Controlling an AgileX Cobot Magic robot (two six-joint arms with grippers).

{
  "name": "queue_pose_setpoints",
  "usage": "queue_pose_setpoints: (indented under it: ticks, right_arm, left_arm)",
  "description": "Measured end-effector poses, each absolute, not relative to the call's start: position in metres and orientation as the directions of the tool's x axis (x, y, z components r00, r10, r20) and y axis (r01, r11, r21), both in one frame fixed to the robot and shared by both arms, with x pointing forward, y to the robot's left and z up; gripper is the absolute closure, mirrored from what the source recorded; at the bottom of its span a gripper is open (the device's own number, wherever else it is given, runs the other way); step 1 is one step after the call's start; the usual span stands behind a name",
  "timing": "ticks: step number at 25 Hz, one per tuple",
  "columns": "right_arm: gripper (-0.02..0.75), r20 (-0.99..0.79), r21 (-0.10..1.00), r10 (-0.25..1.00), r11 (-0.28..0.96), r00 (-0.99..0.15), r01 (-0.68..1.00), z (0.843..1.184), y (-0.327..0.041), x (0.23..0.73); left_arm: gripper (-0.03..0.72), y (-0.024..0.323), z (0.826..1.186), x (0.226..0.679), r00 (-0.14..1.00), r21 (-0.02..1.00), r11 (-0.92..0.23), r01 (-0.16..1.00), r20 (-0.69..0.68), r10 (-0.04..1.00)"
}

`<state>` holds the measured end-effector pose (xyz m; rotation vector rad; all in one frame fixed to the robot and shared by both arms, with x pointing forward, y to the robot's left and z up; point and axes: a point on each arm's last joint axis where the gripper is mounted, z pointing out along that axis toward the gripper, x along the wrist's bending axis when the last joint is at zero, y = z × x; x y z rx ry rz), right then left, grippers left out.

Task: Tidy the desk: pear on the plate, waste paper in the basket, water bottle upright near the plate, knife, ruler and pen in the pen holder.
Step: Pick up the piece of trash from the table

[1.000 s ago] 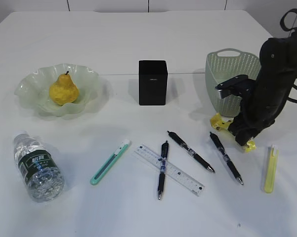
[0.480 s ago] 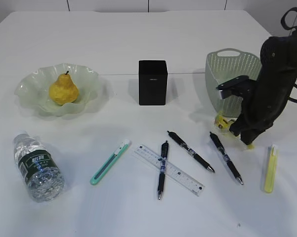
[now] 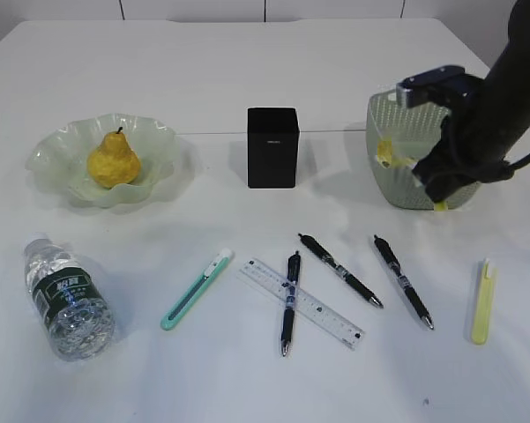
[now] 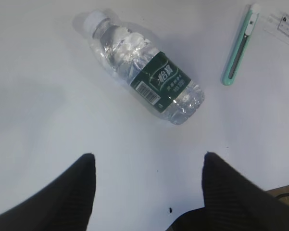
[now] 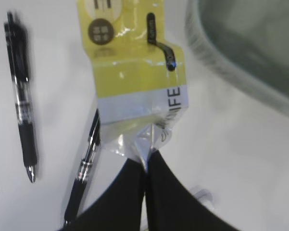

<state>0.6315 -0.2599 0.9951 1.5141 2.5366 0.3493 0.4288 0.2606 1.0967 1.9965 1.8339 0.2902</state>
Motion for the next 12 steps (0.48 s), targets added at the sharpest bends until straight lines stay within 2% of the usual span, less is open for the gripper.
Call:
queue_pose_setpoints:
  ticks: [7,12]
  right_arm:
    - [0.748,-0.071,0.519,0.959,0.269,-0.273,0.811,1.038,-0.262,0.658]
    - [0.748,-0.109,0.536,0.985,0.17,-0.131,0.827,1.027,-0.27,0.686]
  left_arm:
    - [0.2,0.26,1.097,0.43,0.112,0.441,-0.044,0.896,-0.128,0.985]
    - [0.2,0.258,1.1,0.435,0.112,0.501,-0.024,0.865,-0.148,0.983]
